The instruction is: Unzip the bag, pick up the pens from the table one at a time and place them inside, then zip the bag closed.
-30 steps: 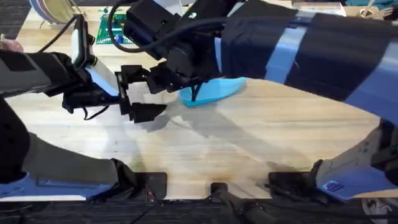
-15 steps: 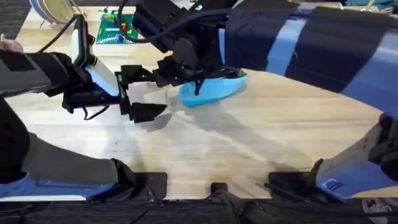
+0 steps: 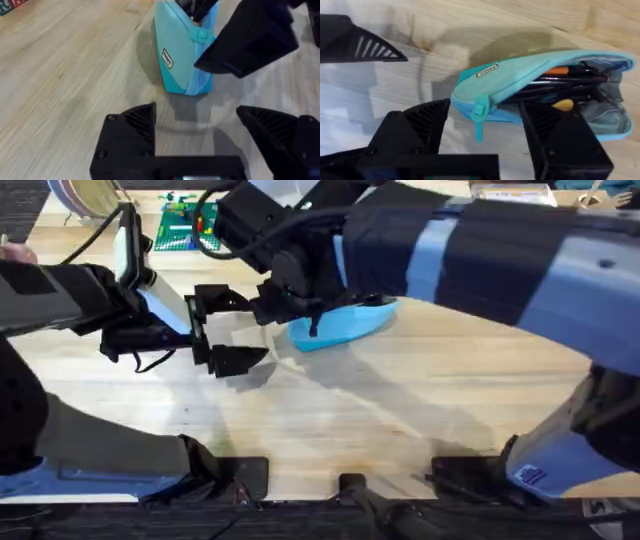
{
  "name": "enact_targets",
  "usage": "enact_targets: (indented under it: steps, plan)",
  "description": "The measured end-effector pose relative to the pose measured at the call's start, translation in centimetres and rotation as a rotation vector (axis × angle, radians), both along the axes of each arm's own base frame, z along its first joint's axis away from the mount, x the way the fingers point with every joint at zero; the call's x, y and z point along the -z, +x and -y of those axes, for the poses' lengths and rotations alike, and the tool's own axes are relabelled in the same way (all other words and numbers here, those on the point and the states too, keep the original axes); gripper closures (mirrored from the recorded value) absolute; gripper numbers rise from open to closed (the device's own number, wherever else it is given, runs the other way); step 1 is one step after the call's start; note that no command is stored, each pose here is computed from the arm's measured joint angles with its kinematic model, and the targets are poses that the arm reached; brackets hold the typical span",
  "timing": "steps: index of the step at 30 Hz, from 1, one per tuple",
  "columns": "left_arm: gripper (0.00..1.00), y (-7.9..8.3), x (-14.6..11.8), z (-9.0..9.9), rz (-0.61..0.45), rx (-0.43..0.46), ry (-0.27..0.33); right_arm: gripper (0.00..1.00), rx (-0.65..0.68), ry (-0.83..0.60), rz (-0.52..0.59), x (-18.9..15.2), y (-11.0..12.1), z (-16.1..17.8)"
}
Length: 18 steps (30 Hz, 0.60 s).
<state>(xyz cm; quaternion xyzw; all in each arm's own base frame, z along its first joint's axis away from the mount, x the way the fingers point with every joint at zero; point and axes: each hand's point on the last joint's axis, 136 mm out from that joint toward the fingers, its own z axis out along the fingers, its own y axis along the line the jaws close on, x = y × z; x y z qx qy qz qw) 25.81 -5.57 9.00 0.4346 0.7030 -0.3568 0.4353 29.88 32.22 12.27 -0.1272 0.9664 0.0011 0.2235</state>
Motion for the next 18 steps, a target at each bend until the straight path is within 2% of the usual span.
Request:
enact_targets:
  steps: [5,14,18]
  plan:
    - [0.007,0.0,0.0,0.0,0.0,0.0,0.0,0.237,0.001,-0.014,0.004,0.2,0.1,0.1]
    - [0.008,0.0,0.0,0.0,0.0,0.0,0.0,0.253,0.013,-0.063,0.041,0.0,0.6,1.1]
    - [0.006,0.0,0.0,0.0,0.0,0.0,0.0,0.352,0.012,-0.065,0.042,0.0,0.6,1.1]
